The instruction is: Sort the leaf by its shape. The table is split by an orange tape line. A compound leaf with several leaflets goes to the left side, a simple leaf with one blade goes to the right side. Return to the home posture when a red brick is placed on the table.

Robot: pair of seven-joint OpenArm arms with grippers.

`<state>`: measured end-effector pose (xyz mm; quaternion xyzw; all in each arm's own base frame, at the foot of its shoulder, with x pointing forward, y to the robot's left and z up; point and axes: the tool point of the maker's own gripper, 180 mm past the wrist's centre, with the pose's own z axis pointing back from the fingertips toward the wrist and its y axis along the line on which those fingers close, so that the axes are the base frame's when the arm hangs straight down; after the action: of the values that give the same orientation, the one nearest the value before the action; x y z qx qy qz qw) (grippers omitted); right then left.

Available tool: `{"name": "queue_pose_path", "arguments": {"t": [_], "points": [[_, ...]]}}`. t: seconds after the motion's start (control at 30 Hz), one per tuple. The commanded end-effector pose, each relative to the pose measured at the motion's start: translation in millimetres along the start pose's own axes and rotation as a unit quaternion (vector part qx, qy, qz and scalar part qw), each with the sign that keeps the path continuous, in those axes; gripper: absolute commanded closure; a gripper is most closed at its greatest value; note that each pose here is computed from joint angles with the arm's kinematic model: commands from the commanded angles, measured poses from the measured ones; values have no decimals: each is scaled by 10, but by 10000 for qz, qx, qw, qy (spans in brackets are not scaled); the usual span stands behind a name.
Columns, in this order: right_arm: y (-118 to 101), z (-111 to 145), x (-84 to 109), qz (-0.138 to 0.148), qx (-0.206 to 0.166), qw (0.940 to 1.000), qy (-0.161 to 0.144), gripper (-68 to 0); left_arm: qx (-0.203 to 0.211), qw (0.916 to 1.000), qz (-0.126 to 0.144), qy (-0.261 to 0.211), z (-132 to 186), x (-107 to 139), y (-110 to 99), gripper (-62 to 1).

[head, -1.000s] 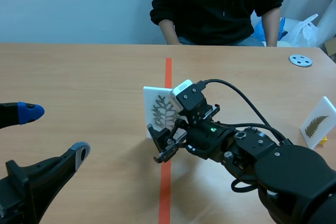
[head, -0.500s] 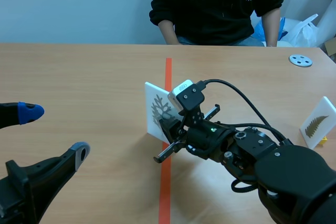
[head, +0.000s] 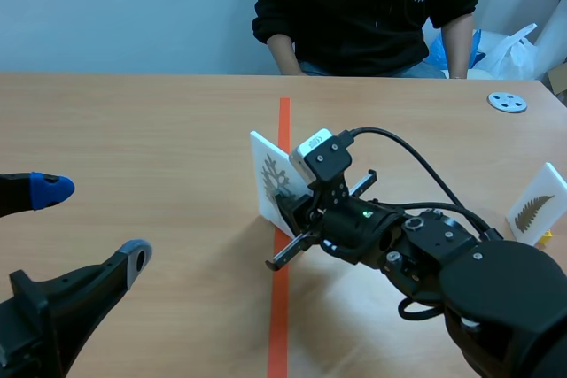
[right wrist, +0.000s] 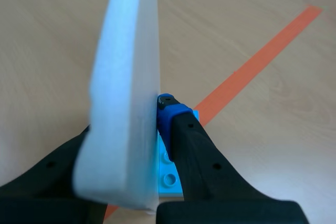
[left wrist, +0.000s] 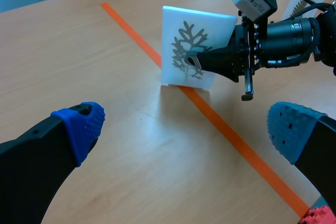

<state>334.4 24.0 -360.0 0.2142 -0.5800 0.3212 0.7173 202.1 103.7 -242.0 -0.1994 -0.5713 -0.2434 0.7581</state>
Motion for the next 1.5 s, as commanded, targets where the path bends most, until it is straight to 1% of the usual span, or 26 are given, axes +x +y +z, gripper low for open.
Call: {"name": "queue_pose_path", "arguments": {"t": [0.0,0.07,0.23,0.33,0.4,0.5,0.6,0.7,0.8,0.87,0.93,1.03,1.2,1.3,1.47], "points": [[-114,-8,197,67,-103,9995,-289,-15,-18,9998,28,-193,-13,103,-25,-623],[-158,22,217,36,-179,9993,-330,-15,-18,9998,28,-193,-13,103,-25,-623],[-350,138,312,-49,-501,9975,-492,-15,-18,9998,28,-193,-13,103,-25,-623],[-457,246,364,-134,-660,9962,-547,-15,-18,9998,28,-193,-13,103,-25,-623],[-514,343,421,-163,-701,9954,-635,-15,-18,9998,28,-193,-13,103,-25,-623],[-624,510,501,-196,-862,9934,-731,-15,-18,9998,28,-193,-13,103,-25,-623],[-729,693,527,-171,-1069,9917,-693,-15,-18,9998,28,-193,-13,103,-25,-623],[-846,911,564,-269,-1332,9879,-745,-15,-18,9998,28,-193,-13,103,-25,-623],[-953,1138,599,-309,-1586,9840,-754,-15,-18,9998,28,-193,-13,103,-25,-623],[-993,1279,620,-307,-1679,9825,-745,-15,-17,9998,29,-193,-13,103,-25,-623],[-1036,1425,625,-369,-1801,9803,-724,-15,-12,9998,34,-197,-14,103,-24,-623],[-1098,1639,608,-532,-2028,9750,-731,-15,-9,9998,38,-199,-14,104,-24,-623],[-1191,1937,479,-803,-2336,9670,-618,-15,-9,9998,38,-199,-14,104,-24,-623],[-1255,2053,394,-840,-2495,9637,-444,-15,-10,9998,37,-198,-14,104,-24,-623],[-1337,2148,247,-1083,-2702,9561,-337,-15,-10,9998,37,-198,-14,104,-24,-623]]}}
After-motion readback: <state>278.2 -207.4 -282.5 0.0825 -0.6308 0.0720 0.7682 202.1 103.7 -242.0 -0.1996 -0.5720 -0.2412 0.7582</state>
